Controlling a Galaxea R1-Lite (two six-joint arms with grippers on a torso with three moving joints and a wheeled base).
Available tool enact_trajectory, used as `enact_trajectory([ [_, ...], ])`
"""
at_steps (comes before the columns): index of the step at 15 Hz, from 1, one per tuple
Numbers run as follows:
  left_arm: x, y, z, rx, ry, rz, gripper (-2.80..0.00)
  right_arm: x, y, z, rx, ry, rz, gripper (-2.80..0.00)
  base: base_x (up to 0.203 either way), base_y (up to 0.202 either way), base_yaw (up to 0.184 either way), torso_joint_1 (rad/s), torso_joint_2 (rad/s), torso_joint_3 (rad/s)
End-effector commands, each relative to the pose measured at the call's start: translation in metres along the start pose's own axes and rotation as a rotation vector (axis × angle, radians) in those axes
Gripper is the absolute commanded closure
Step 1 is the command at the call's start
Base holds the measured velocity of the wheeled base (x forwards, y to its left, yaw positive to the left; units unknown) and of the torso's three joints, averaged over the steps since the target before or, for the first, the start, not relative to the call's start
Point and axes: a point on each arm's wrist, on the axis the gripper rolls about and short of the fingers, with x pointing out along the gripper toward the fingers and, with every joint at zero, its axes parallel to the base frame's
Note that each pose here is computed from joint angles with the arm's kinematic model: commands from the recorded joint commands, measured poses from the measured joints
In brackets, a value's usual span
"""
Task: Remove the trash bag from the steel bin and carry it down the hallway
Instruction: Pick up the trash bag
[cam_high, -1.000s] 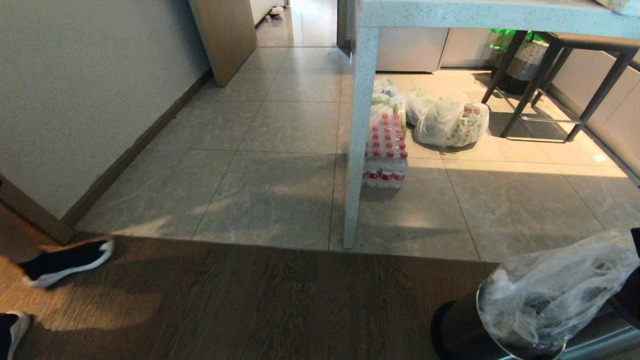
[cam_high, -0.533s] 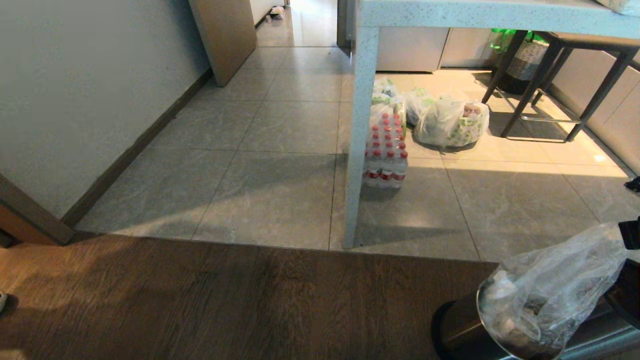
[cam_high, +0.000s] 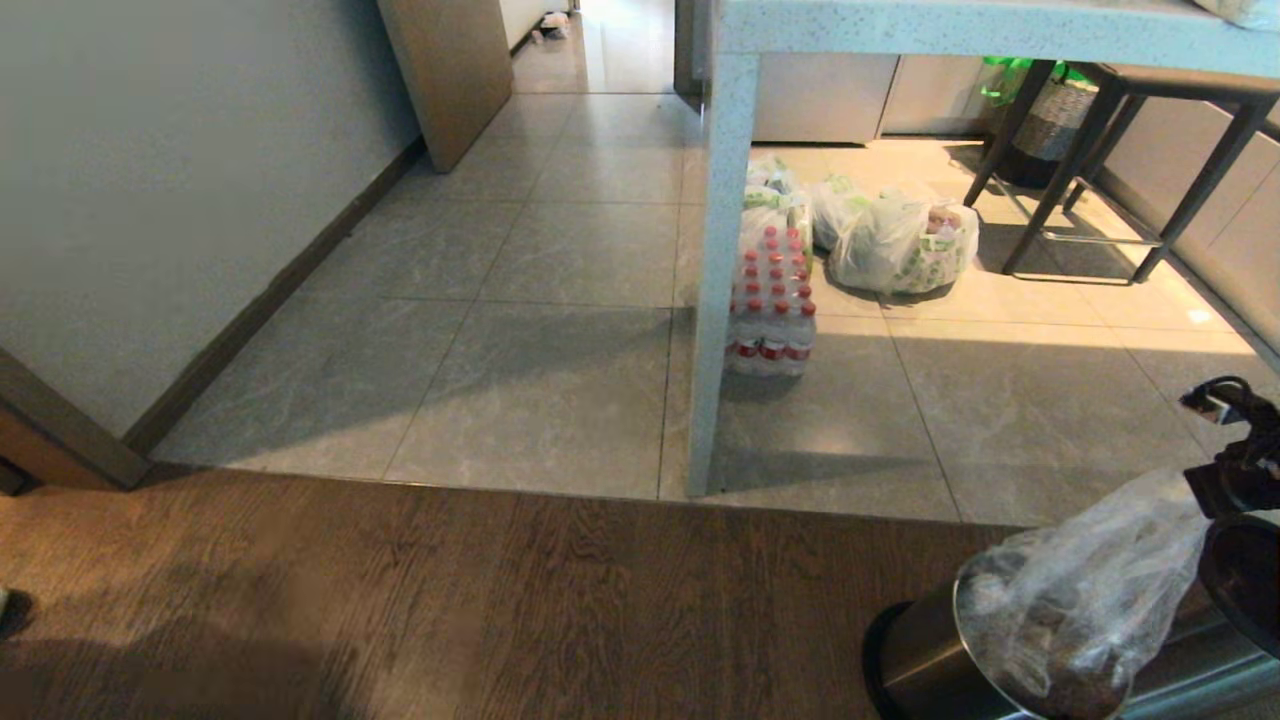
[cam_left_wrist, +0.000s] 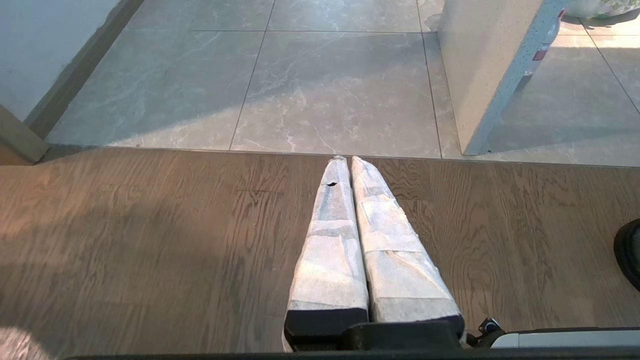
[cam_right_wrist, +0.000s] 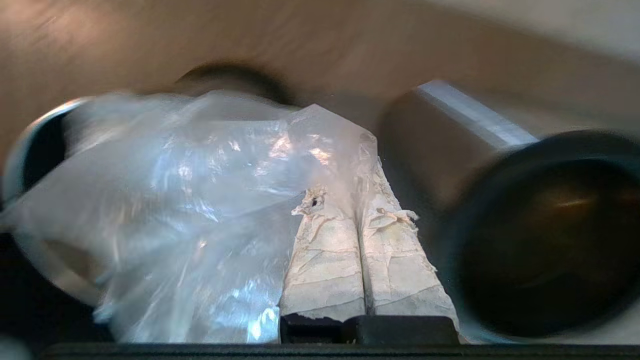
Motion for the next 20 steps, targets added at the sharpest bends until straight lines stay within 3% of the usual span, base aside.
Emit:
enact_trajectory([
  [1, 0.000, 0.000, 0.000, 0.000, 0.002, 0.001, 0.00, 0.016, 0.014, -0.006, 0.011, 0.068, 0.087, 0.00, 0.000, 0.000, 0.000, 0.000, 0.00, 0.000],
  [7, 0.000, 0.000, 0.000, 0.000, 0.002, 0.001, 0.00, 0.031, 0.038, 0.000, -0.026, 0.092, 0.148, 0.00, 0.000, 0.000, 0.000, 0.000, 0.00, 0.000],
  [11, 0.000, 0.000, 0.000, 0.000, 0.002, 0.001, 0.00, 0.034, 0.058, -0.010, -0.026, 0.143, 0.206, 0.00, 0.000, 0.000, 0.000, 0.000, 0.00, 0.000],
  [17, 0.000, 0.000, 0.000, 0.000, 0.002, 0.001, 0.00, 0.030, 0.068, -0.012, -0.031, 0.156, 0.224, 0.00, 0.000, 0.000, 0.000, 0.000, 0.00, 0.000],
  [18, 0.000, 0.000, 0.000, 0.000, 0.002, 0.001, 0.00, 0.030, 0.069, -0.013, -0.031, 0.164, 0.225, -2.80, 0.000, 0.000, 0.000, 0.000, 0.00, 0.000],
  [20, 0.000, 0.000, 0.000, 0.000, 0.002, 0.001, 0.00, 0.032, 0.074, -0.013, -0.040, 0.166, 0.236, -2.80, 0.000, 0.000, 0.000, 0.000, 0.00, 0.000],
])
